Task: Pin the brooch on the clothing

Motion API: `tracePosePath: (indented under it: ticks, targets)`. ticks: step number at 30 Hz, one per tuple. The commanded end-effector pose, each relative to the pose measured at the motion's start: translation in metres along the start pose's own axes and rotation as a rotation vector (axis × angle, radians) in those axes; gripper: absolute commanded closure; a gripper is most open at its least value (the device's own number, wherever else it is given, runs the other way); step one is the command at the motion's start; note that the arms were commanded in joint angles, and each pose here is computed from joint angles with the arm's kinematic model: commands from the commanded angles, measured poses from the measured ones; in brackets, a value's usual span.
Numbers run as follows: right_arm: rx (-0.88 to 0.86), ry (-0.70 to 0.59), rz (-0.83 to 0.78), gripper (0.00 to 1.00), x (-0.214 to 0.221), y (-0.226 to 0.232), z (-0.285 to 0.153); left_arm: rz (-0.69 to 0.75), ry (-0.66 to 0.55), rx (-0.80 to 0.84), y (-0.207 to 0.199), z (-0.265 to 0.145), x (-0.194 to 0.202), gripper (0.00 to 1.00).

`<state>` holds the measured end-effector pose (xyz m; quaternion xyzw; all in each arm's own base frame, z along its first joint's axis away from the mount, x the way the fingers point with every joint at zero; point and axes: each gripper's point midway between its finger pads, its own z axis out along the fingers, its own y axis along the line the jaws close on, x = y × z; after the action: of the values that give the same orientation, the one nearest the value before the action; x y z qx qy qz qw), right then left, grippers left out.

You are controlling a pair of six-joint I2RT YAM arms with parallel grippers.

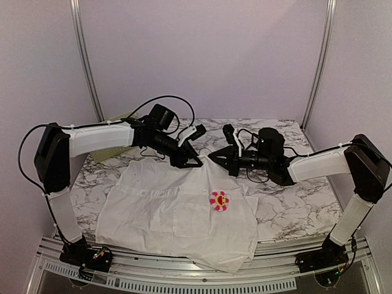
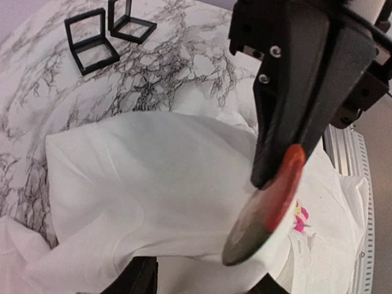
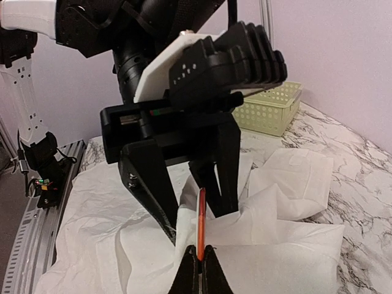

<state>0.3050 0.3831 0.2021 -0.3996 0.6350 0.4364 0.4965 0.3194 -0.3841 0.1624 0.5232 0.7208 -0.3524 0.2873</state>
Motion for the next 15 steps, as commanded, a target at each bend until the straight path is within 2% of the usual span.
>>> tracePosePath:
  ticks: [1,8,12,15]
  targets:
    - [-0.143,-0.076,-0.016,1.00,-0.023,0.031,-0.005,-0.006,0.087,-0.060,0.015,-0.009,0.015,0.53]
    - [-0.155,-0.040,0.001,1.00,-0.010,0.030,-0.003,0.100,0.110,-0.009,0.001,-0.031,0.008,0.29]
    - [-0.181,-0.037,-0.001,1.00,-0.013,0.031,-0.003,0.196,0.101,0.043,-0.012,-0.052,0.004,0.25]
    - [-0.191,-0.032,0.004,1.00,-0.011,0.031,-0.003,0.211,0.026,0.064,-0.015,-0.061,-0.013,0.23]
